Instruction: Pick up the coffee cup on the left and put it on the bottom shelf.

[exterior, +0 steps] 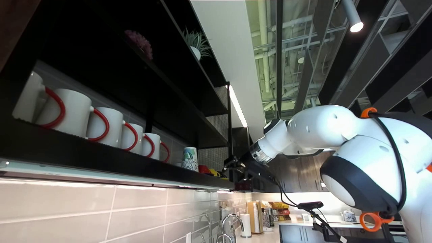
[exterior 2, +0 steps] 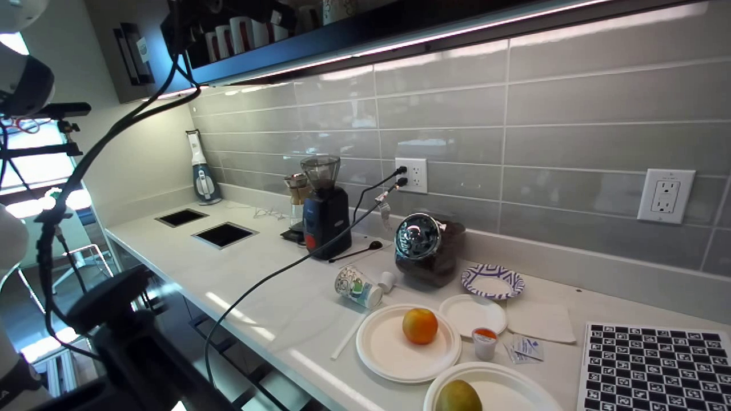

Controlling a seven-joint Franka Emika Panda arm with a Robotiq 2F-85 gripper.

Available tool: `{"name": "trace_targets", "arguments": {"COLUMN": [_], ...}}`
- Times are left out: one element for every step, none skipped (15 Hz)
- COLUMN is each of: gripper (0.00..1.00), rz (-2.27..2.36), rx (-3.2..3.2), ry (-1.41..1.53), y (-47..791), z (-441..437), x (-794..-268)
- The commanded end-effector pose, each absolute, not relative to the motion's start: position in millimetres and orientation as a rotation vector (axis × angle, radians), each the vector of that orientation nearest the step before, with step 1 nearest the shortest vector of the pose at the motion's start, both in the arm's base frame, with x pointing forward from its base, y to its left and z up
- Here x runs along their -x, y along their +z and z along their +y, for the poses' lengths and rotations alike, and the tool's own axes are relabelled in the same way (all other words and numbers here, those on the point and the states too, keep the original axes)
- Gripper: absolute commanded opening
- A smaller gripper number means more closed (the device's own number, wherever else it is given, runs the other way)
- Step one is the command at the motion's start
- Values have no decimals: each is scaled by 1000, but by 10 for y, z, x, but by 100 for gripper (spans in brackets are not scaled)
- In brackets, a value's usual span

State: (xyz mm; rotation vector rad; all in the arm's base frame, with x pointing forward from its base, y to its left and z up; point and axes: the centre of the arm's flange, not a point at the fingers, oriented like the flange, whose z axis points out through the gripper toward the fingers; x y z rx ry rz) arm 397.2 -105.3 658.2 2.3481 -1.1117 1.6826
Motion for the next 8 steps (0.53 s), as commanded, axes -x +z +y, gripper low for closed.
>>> {"name": "trace_targets", "arguments": {"gripper": [100,100,100,100,100,100,100,100], "rz": [-1112,-1112,-1112,-1112,-1112,-1112,-1112,-1112], "rx": [-2349,-2350,-2350,-2351,-2352,-2352,-2353,-2353], "ry": [1684,1685,1686,1686,1686,1686,1686,1686], "y": [6582,6583,6584,6584,6584,6584,6584,6584], "z": [-1051,-1050,-1049,-1048,-1047,-1046,-1045,-1045], "x": [-3973,-3974,-3974,-3974,-3974,-3974,-3974,-3974]}}
